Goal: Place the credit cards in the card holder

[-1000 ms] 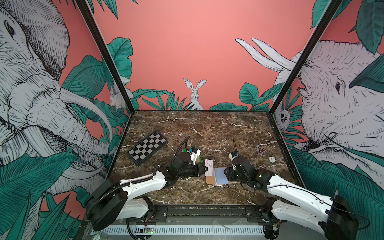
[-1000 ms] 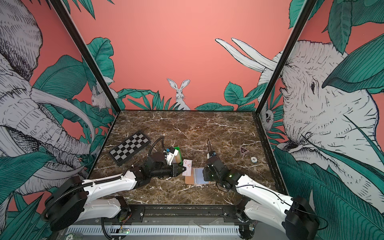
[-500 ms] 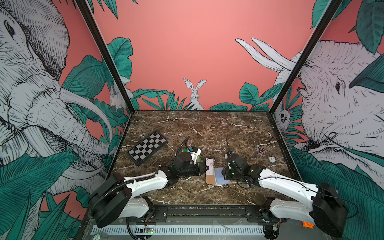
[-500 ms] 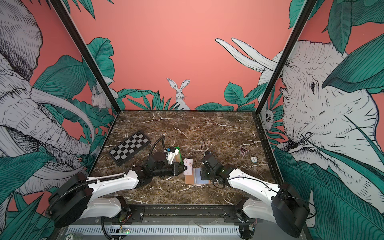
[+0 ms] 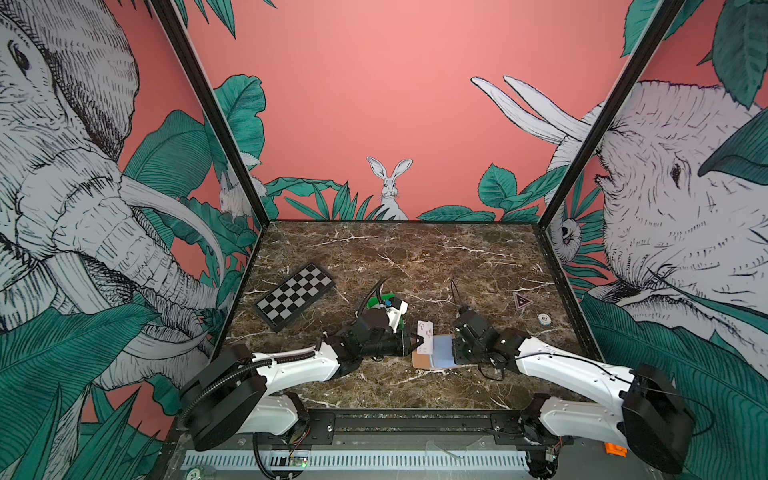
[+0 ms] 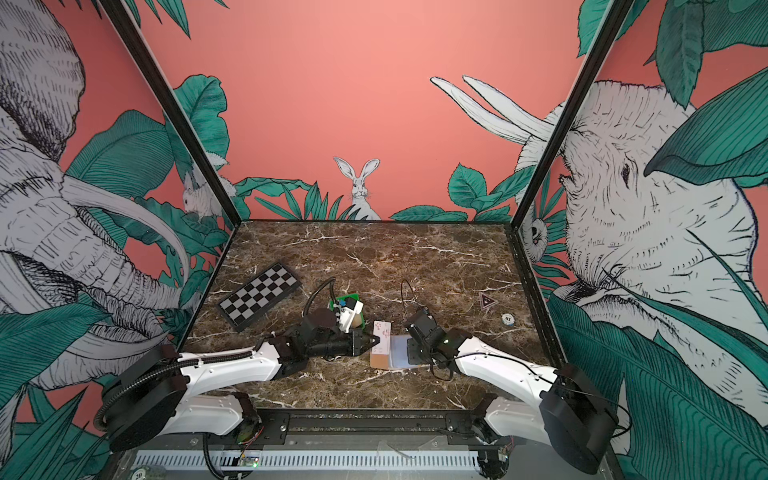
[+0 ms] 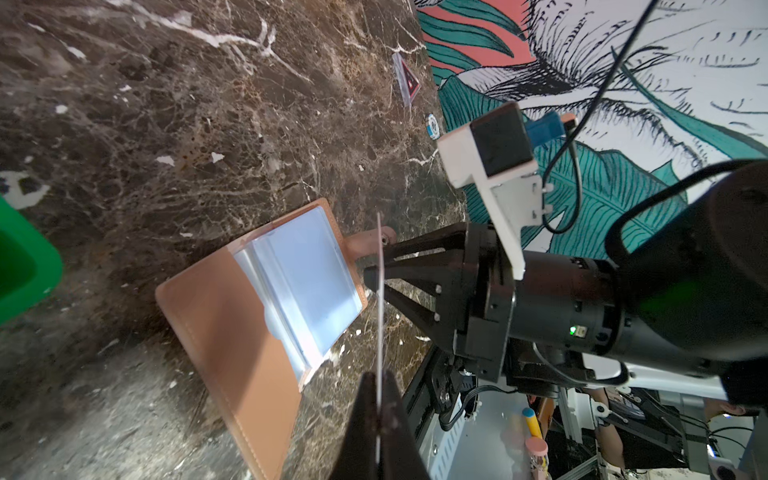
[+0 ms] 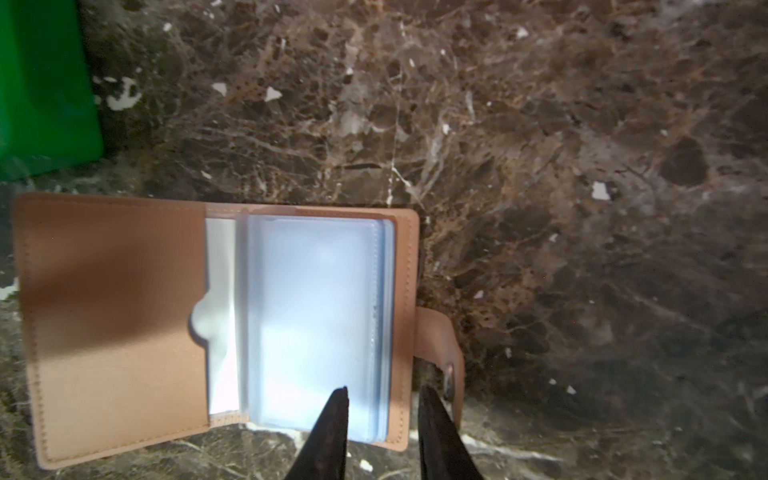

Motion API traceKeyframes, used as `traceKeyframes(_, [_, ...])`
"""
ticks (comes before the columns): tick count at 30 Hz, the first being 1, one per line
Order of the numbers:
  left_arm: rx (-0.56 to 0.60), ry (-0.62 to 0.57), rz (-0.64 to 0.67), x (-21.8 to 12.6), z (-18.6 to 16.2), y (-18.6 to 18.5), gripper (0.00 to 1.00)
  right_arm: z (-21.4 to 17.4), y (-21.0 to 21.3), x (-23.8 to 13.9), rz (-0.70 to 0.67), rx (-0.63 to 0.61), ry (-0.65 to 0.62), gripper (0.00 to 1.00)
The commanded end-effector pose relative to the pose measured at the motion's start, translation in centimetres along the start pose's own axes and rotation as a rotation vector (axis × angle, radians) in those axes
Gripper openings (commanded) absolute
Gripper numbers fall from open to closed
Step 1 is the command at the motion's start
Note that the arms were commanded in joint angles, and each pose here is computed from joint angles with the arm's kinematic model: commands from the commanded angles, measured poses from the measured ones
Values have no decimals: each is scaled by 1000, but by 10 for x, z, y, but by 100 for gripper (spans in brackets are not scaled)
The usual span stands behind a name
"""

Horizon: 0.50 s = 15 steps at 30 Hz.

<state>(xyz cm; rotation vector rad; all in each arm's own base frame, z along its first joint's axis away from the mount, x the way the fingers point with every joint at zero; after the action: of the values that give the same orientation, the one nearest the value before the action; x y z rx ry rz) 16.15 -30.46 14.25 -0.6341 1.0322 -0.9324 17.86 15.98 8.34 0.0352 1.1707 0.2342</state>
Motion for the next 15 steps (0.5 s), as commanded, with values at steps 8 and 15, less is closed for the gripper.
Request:
traceKeyframes(8, [21, -25, -9, 2, 7, -8, 0, -17, -15, 10, -38, 33, 48, 20])
traceKeyframes(15, [18, -27, -7, 0, 3, -5, 0, -18, 3, 16, 104, 51, 50, 15])
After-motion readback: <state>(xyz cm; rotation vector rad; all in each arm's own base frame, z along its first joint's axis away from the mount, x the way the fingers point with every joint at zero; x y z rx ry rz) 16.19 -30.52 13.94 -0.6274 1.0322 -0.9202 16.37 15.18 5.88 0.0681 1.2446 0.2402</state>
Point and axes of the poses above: each gripper's point midway between its finger pads, its own x axis out along the fingers, its own y axis along the line the jaws close on, z = x × y, the point moved 4 cm from there along -x, back along the fingers, and after that the axes turned 1 degree about -x, right-handed, at the moved point
